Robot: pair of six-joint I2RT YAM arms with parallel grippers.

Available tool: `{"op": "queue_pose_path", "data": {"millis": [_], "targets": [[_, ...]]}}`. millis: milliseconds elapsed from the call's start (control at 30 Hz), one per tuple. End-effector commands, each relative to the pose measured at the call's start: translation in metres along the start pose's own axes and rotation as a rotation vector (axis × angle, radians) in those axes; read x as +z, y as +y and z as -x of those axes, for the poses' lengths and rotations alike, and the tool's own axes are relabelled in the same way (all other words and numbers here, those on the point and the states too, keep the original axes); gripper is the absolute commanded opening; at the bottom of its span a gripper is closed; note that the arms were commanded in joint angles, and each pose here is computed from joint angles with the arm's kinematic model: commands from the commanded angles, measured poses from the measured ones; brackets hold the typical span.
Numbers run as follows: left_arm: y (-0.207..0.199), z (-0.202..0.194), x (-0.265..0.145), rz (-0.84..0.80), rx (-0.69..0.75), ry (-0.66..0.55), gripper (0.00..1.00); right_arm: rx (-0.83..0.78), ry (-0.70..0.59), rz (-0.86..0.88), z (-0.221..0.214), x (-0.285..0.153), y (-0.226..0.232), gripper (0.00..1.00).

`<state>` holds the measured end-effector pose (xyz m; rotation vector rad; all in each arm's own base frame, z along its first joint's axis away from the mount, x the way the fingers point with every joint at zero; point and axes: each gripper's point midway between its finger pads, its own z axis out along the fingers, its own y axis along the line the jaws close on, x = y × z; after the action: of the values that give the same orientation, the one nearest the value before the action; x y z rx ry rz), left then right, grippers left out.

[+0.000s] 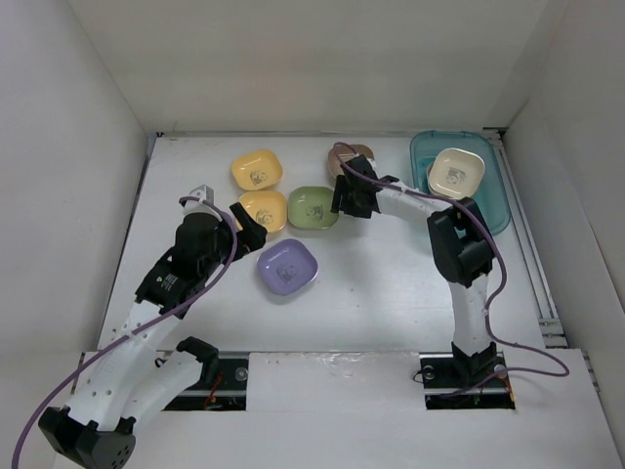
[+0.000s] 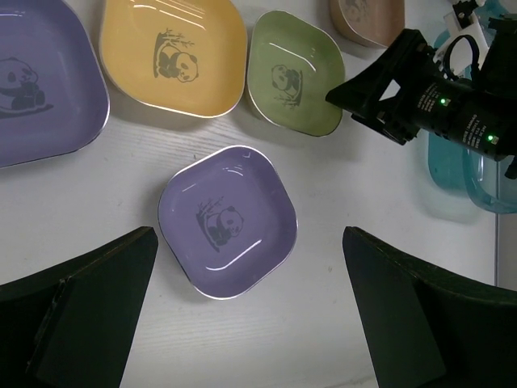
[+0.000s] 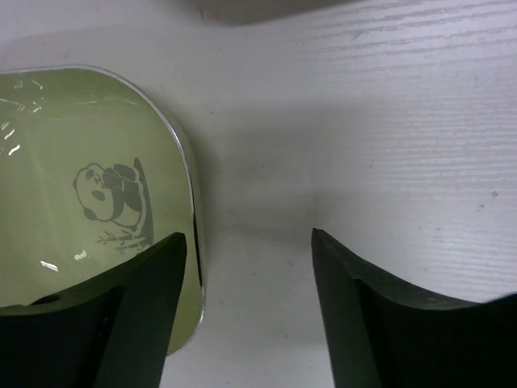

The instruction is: Place the plates into the plastic bin on the countertop

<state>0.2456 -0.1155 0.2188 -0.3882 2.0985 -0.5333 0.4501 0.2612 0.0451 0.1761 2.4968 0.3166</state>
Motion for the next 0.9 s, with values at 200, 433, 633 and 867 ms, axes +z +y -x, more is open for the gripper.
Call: {"op": "queue_pose_path", "data": {"millis": [200, 433, 633, 867], "targets": [[-0.007, 0.006, -0.004, -0.038, 0.009, -0.028, 1.0, -0.035, -0.008, -0.02, 0.003, -0.003, -0.006, 0.39], [-0.007, 0.006, -0.004, -0.038, 0.009, -0.028, 1.0, -0.022, -0.003, -0.038, -0.003, -0.017, -0.026, 0.0], [-0.007, 0.006, -0.004, -0.038, 0.009, -0.028, 1.0, 0.008, -0.084, 0.029, 0.021, -0.077, -0.03, 0.0], [-0.007, 0.006, -0.004, -0.038, 0.009, -0.028, 1.0, 0.14, -0.292, -0.079, 0.093, -0.154, -0.1, 0.0]]}}
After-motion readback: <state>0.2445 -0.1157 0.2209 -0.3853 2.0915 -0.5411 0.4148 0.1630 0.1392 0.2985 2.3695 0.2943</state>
